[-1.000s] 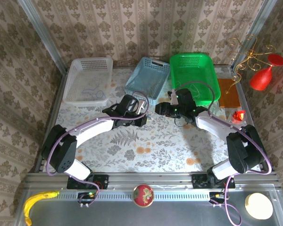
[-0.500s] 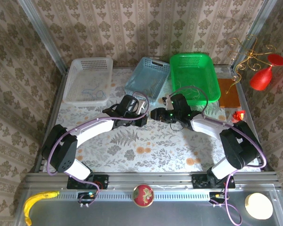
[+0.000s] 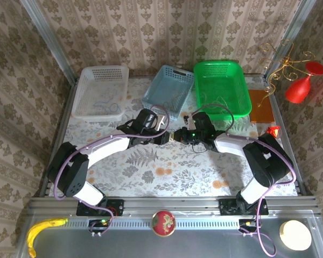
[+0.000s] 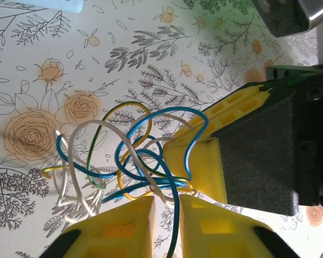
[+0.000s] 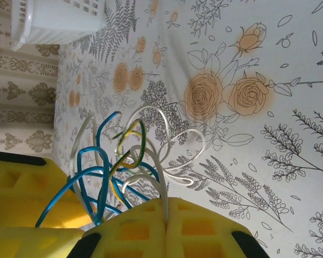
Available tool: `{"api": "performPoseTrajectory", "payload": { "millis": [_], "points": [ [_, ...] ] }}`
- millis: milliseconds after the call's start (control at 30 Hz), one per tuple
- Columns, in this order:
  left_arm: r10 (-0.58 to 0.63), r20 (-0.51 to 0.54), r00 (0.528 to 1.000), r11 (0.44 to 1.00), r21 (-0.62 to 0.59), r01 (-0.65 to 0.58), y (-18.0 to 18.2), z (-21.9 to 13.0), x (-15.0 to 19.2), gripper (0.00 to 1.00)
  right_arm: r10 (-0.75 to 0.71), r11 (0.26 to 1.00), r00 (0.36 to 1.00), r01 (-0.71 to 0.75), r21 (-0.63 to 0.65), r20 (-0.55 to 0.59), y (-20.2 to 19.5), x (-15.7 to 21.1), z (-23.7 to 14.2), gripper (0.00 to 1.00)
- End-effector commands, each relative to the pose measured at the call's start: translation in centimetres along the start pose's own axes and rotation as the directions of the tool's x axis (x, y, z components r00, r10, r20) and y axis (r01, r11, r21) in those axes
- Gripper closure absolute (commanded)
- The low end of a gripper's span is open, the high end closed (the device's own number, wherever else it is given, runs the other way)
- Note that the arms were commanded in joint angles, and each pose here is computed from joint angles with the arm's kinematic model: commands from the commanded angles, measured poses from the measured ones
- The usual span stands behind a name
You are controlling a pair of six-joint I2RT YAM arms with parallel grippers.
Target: Untangle the cables
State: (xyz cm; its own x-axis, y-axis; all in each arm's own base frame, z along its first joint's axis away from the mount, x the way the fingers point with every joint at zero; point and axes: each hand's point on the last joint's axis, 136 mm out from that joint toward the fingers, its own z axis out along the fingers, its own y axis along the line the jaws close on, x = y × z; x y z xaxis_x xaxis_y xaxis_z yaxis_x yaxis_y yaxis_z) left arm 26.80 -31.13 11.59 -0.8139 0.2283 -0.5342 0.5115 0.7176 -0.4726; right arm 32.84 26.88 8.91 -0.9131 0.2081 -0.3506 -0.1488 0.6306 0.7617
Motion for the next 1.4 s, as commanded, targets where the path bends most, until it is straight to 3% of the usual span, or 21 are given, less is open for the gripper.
{"api": "performPoseTrajectory", "payload": {
  "millis": [0,133,400,467,500,533,600,700,967,1133,1367],
  "points": [
    [-0.039,0.023,0.999,0.999,0.03,0.039,0.3,-0.4,0.1,0.78,0.015,1.0,1.0,-0.015,0.0,0.013,-0.6,-0.4,0.0,1.0],
    [-0.061,0.031,0.998,0.998,0.037,0.06,0.9,-0.5,0.5,0.8,0.02,1.0,1.0,-0.02,0.006,0.015,-0.9,-0.3,-0.1,1.0],
    [-0.06,0.052,0.997,0.996,0.073,0.056,0.3,-0.7,0.0,1.0,0.02,1.0,1.0,-0.02,0.011,0.01,-1.2,0.0,-0.1,1.0],
    [-0.056,0.064,0.996,0.995,0.087,0.05,-0.1,-1.0,-0.4,1.0,0.016,1.0,1.0,-0.016,0.013,0.006,-1.2,0.0,-0.2,1.0],
    [-0.054,0.07,0.996,0.994,0.097,0.047,-0.4,-1.3,-0.7,1.0,0.01,1.0,1.0,-0.01,0.02,0.004,-1.3,0.1,-0.2,0.98],
    [-0.051,0.08,0.995,0.993,0.107,0.042,-0.7,-1.6,-1.0,1.0,0.003,1.0,1.0,-0.004,0.028,0.003,-1.4,0.1,-0.3,0.9],
    [-0.046,0.097,0.994,0.991,0.127,0.033,-1.5,-2.3,-1.8,1.0,-0.018,0.998,1.0,0.018,0.057,0.004,-1.6,0.1,-0.8,0.68],
    [-0.037,0.114,0.993,0.989,0.148,0.02,-2.6,-3.5,-2.8,1.0,-0.055,0.994,0.998,0.053,0.101,0.022,-1.9,-0.3,-2.0,0.53],
    [-0.023,0.143,0.989,0.981,0.196,-0.006,-4.6,-5.9,-4.4,1.0,-0.172,0.976,0.979,0.154,0.155,0.107,-0.5,-2.2,-5.8,0.46],
    [-0.024,0.171,0.985,0.971,0.238,-0.018,-6.0,-7.3,-5.6,1.0,-0.27,0.96,0.946,0.251,0.127,0.177,2.1,-3.7,-7.4,0.4],
    [-0.02,0.208,0.978,0.959,0.281,-0.04,-7.8,-9.2,-7.1,1.0,-0.341,0.94,0.915,0.34,0.043,0.217,4.6,-5.1,-6.9,0.38]
  ]
}}
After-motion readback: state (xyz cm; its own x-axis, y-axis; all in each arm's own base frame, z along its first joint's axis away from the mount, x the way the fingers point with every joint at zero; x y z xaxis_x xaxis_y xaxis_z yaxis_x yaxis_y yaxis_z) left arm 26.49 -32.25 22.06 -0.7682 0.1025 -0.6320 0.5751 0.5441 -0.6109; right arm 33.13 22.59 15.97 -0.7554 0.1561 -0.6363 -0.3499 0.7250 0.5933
